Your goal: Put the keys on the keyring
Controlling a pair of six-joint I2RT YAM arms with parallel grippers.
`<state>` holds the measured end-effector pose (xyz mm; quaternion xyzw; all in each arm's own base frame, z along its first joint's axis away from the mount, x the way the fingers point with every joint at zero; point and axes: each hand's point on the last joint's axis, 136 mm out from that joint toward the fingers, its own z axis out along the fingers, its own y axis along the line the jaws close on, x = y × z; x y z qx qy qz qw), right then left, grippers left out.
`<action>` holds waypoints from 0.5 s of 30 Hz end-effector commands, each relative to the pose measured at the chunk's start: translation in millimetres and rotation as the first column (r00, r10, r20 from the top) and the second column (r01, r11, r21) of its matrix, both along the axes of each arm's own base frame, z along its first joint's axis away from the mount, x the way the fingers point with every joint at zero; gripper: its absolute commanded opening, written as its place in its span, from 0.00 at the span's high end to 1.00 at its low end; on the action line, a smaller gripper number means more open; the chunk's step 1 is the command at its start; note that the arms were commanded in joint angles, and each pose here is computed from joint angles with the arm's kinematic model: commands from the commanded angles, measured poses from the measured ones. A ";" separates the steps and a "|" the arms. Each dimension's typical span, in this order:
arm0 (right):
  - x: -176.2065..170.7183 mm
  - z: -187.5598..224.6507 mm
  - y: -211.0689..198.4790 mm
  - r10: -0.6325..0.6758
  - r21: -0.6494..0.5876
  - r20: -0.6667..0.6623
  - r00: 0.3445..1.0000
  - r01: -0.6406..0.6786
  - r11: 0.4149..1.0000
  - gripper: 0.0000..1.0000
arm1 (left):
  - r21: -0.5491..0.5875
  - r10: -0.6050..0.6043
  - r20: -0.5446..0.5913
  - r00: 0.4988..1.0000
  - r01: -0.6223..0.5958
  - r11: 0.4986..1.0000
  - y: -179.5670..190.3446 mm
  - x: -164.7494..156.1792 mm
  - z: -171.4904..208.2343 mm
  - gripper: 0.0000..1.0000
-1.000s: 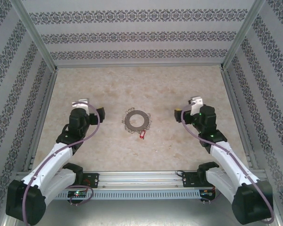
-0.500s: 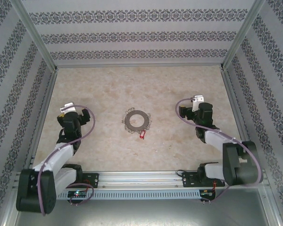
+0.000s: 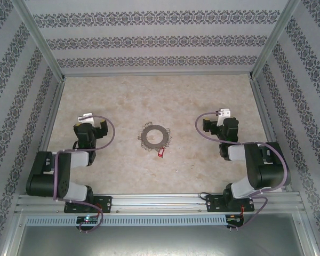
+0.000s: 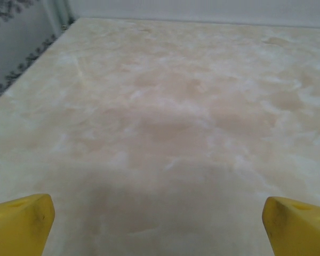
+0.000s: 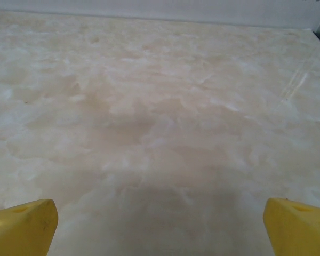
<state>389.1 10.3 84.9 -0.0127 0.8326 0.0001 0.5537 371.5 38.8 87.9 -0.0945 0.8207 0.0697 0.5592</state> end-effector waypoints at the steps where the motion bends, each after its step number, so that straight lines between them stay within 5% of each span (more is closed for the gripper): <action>1: 9.2 18.8 -10.5 -0.055 0.026 0.070 0.996 0.053 0.998 0.02 | 0.016 -0.061 0.156 0.986 0.059 0.998 -6.1 12.2 10.4 0.00; 3: 9.1 18.6 -10.0 -0.053 0.029 0.069 0.996 0.051 0.998 0.02 | -0.011 -0.058 0.073 0.996 0.059 0.998 -6.6 11.4 3.7 0.00; 15: 8.4 19.3 -9.8 -0.051 0.026 0.074 0.996 0.049 0.998 0.02 | -0.001 -0.068 0.076 0.995 0.068 0.998 -7.4 18.2 3.3 0.00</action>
